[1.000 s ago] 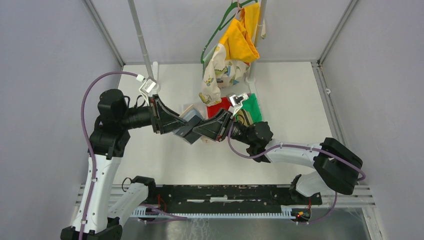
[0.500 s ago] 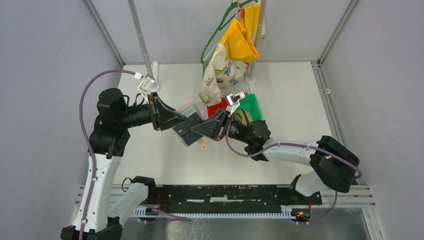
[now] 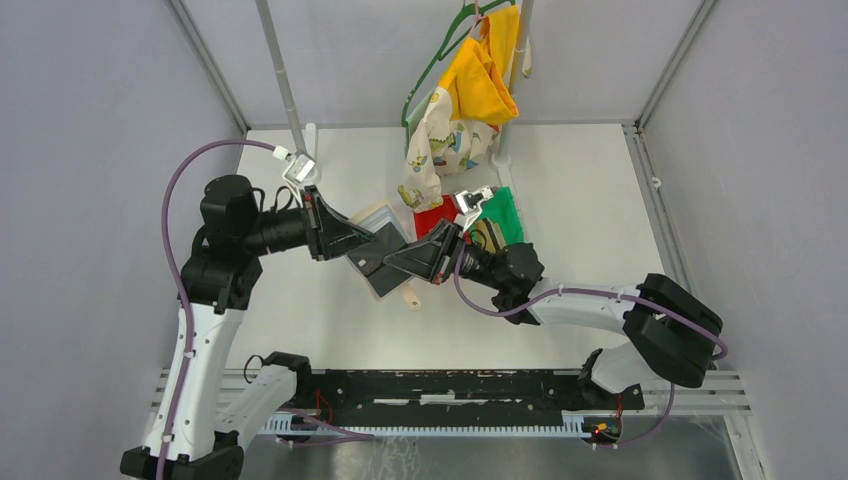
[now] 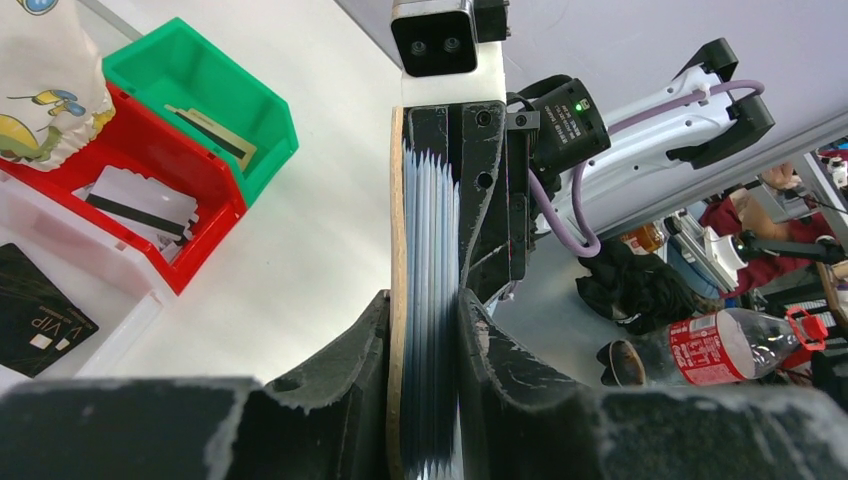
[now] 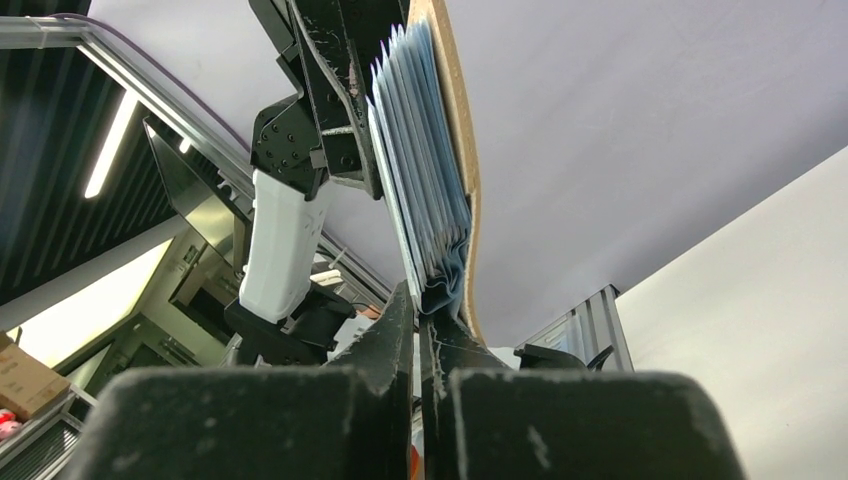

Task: Take the credit cards out of the card holder
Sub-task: Remove the credit card from the card holder.

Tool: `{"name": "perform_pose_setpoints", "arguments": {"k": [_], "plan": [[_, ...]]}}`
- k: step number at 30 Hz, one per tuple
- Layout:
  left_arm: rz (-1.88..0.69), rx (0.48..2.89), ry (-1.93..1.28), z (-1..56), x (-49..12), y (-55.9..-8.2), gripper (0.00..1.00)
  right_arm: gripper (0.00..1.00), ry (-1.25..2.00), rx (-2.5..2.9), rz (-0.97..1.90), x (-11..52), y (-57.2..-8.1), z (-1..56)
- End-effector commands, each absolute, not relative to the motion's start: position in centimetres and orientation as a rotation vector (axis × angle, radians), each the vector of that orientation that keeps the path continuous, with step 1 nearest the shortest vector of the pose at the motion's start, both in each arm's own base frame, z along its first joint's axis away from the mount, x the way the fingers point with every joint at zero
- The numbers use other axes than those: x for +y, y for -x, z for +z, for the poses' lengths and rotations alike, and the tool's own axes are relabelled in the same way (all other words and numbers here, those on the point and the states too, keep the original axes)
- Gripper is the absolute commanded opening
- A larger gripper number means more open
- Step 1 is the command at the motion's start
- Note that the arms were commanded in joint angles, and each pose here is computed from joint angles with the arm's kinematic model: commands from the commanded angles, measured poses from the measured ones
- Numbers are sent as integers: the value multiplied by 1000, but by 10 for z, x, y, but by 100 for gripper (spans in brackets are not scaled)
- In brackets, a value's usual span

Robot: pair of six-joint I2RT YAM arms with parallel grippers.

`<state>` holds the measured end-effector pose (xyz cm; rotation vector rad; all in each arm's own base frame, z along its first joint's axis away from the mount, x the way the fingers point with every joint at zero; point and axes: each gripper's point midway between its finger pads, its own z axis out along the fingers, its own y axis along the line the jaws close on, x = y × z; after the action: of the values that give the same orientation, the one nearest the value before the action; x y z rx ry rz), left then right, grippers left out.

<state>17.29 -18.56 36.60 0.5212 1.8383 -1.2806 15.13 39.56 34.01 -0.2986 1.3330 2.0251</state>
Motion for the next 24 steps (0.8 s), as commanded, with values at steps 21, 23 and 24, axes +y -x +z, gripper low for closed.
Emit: {"name": "perform_pose_setpoints", "arguments": {"k": [21,23,24], "plan": [[-1369,1812,-871,337,-186,-122,44,0,396,1155,2010,385,-139,411],[-1369,1802,-897,335,-186,-118,47,0,421,1196,1986,389,-140,407],[-1369,1795,-905,335,-186,-117,47,0,439,1214,1972,392,-141,406]]}}
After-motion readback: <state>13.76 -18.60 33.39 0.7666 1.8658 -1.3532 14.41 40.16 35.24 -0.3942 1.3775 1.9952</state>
